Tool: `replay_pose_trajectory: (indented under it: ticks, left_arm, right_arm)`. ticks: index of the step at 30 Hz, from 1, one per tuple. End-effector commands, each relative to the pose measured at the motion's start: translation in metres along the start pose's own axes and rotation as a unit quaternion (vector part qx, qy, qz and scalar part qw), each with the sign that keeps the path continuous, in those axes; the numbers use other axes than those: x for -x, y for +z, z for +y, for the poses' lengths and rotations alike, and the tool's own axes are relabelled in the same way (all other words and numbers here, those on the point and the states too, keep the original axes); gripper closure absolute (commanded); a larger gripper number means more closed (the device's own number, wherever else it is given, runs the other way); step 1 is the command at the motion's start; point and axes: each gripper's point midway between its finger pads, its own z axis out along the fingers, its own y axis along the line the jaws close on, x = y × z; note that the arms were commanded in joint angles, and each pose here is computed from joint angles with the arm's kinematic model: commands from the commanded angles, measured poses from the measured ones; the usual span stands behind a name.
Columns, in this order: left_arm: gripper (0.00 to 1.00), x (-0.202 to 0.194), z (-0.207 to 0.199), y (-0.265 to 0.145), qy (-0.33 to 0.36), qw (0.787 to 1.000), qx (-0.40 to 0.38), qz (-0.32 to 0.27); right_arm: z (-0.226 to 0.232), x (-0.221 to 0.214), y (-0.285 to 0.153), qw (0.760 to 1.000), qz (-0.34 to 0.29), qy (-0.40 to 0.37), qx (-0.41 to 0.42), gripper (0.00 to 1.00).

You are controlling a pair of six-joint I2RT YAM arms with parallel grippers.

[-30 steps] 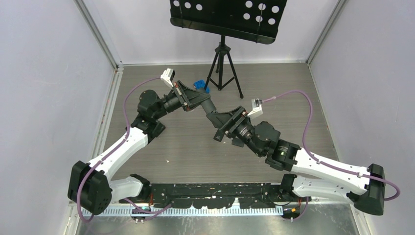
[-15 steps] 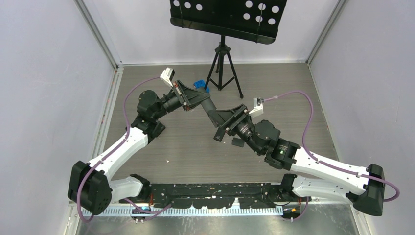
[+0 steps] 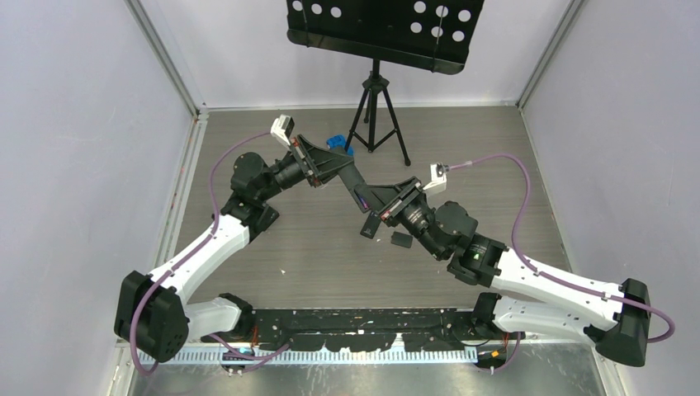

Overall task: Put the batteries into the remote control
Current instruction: Load the battery into the remote control.

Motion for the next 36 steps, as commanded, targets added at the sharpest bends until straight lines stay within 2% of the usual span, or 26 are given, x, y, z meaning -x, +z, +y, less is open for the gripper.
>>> replay_pose_trajectory:
  ticks: [1, 4, 5, 9, 12, 18, 29, 36]
  left_arm:
    - [1.00, 0.004, -0.032, -0.002, 0.031, 0.998, -0.048, -0.010]
    - [1.00, 0.004, -0.035, -0.002, 0.033, 0.998, -0.049, -0.010]
    - [1.00, 0.004, -0.034, -0.002, 0.034, 0.998, -0.048, -0.010]
    - [1.00, 0.002, -0.025, -0.002, 0.048, 0.998, -0.038, -0.007]
    - [1.00, 0.000, -0.019, -0.002, 0.064, 0.997, -0.031, 0.000]
    - [1.00, -0.003, -0.016, -0.005, 0.074, 0.997, -0.032, 0.004]
    - [1.00, -0.003, -0.017, -0.004, 0.068, 0.997, -0.035, 0.004]
    - [1.00, -0.001, -0.020, -0.002, 0.057, 0.997, -0.043, 0.001]
  right_arm:
    - [-0.006, 0.000, -0.001, 1.000, -0.001, -0.018, 0.004, 0.88]
    - [-0.010, -0.002, -0.001, 1.000, 0.002, -0.023, 0.002, 0.87]
    - [-0.009, -0.003, -0.001, 1.000, 0.004, -0.025, 0.002, 0.81]
    - [-0.004, 0.004, -0.004, 0.999, -0.002, -0.032, 0.004, 0.38]
    - [0.000, 0.011, -0.010, 0.999, -0.011, -0.034, 0.012, 0.31]
    - [0.000, 0.019, -0.021, 0.999, -0.017, -0.027, 0.021, 0.33]
    - [-0.014, 0.006, -0.012, 0.999, 0.010, -0.045, 0.004, 0.59]
    - [-0.028, -0.006, -0.004, 0.996, 0.033, -0.085, -0.018, 0.75]
